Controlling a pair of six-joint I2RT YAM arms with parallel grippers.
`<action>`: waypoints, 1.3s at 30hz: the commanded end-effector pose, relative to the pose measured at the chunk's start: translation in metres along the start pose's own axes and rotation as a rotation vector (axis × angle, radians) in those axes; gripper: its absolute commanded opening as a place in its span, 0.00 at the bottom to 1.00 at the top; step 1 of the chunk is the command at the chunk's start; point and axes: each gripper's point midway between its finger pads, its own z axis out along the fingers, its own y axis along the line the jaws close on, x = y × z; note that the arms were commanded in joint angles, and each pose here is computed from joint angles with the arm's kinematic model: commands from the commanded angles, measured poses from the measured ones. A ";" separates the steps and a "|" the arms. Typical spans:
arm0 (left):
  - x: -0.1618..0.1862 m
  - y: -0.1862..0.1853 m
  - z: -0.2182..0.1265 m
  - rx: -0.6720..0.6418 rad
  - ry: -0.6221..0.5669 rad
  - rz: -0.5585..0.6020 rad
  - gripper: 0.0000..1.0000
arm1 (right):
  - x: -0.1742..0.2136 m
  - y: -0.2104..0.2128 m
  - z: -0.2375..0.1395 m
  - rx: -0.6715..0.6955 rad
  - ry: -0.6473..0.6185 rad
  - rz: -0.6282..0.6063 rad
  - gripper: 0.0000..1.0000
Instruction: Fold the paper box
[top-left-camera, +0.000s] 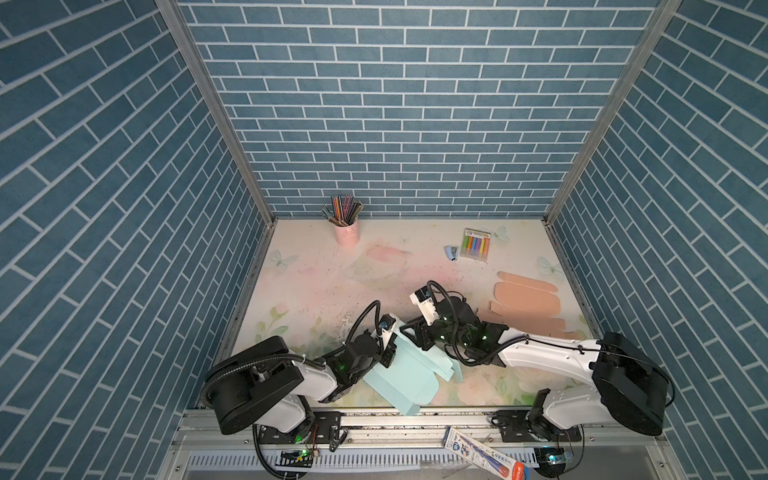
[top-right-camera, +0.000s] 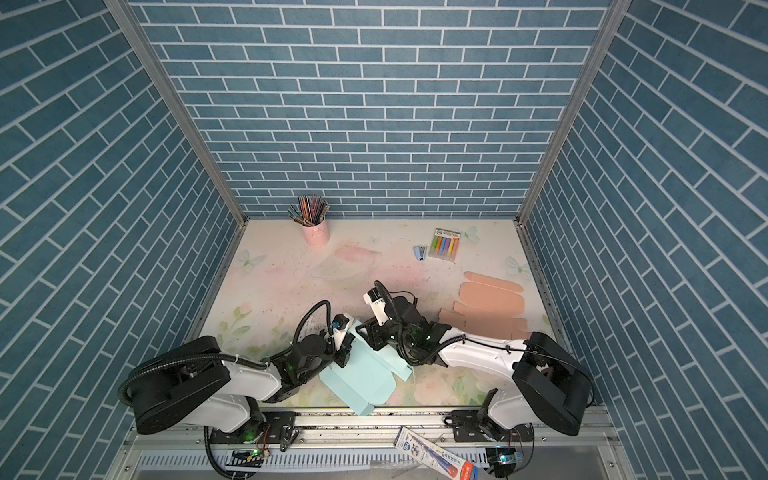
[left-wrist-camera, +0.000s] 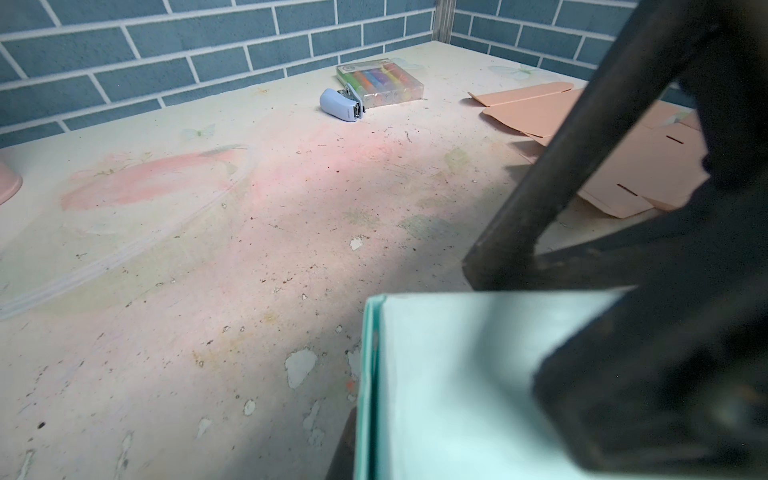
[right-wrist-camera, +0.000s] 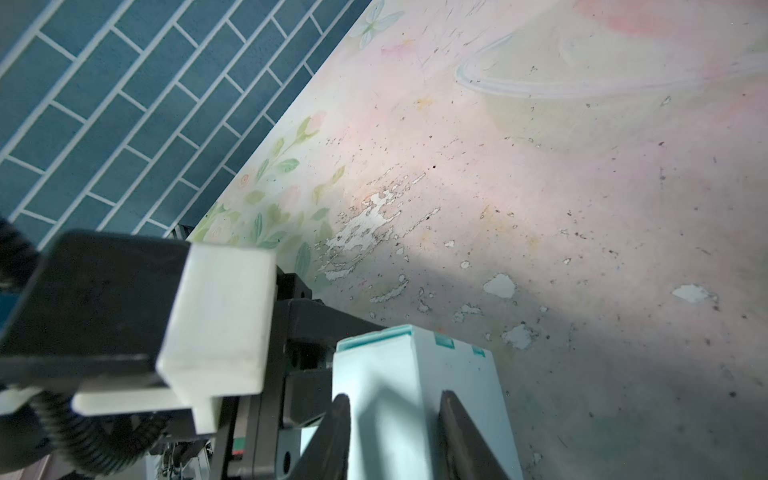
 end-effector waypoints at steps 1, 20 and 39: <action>-0.004 0.005 -0.002 -0.024 -0.029 -0.010 0.13 | -0.005 0.004 -0.005 -0.011 -0.027 0.030 0.36; -0.012 -0.001 -0.006 -0.002 -0.056 -0.009 0.20 | -0.001 -0.005 -0.011 0.018 -0.059 0.115 0.32; -0.027 0.002 -0.012 -0.010 -0.121 -0.045 0.02 | 0.005 -0.002 -0.006 -0.006 -0.033 0.169 0.29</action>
